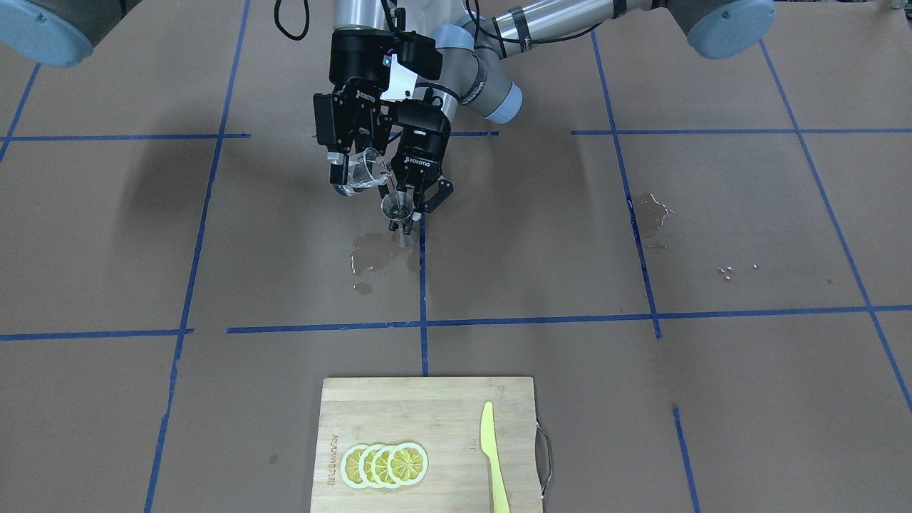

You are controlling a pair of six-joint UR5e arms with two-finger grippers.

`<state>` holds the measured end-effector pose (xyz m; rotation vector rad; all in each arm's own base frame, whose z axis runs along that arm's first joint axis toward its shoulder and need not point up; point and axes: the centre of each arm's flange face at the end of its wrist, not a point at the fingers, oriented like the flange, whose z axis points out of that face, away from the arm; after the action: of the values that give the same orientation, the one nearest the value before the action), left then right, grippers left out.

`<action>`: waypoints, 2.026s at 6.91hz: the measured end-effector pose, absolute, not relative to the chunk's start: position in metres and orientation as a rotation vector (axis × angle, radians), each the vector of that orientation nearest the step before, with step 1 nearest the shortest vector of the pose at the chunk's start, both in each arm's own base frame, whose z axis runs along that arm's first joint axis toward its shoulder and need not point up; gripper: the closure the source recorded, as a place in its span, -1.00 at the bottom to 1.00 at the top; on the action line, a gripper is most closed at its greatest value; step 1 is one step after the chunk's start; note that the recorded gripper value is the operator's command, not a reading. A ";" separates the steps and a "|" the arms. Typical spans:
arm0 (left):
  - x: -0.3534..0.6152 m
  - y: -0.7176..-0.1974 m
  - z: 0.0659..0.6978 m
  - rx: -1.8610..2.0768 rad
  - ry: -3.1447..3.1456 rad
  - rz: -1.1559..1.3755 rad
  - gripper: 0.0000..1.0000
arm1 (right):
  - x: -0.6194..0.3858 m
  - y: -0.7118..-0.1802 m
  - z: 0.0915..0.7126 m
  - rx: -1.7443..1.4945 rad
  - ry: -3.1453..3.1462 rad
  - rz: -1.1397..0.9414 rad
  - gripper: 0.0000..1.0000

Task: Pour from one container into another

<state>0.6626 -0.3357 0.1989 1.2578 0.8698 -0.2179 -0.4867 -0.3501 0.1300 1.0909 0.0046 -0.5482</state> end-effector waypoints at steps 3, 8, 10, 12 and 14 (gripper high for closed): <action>0.662 -0.336 0.199 1.258 0.870 -0.218 1.00 | -0.486 -0.350 0.130 1.093 0.039 -0.600 1.00; 0.660 -0.335 0.195 1.259 0.881 -0.226 1.00 | -0.484 -0.351 0.123 1.095 0.099 -0.677 1.00; 0.659 -0.335 0.194 1.258 0.883 -0.227 1.00 | -0.484 -0.351 0.120 1.098 0.116 -0.705 1.00; 0.659 -0.335 0.195 1.258 0.882 -0.227 1.00 | -0.483 -0.353 0.120 1.099 0.133 -0.727 1.00; 0.659 -0.335 0.195 1.259 0.883 -0.227 1.00 | -0.481 -0.355 0.119 1.101 0.141 -0.734 1.00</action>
<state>0.6589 -0.3351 0.1947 1.2586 0.8827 -0.2272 -0.4813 -0.3545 0.1193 1.1006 0.1406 -0.7336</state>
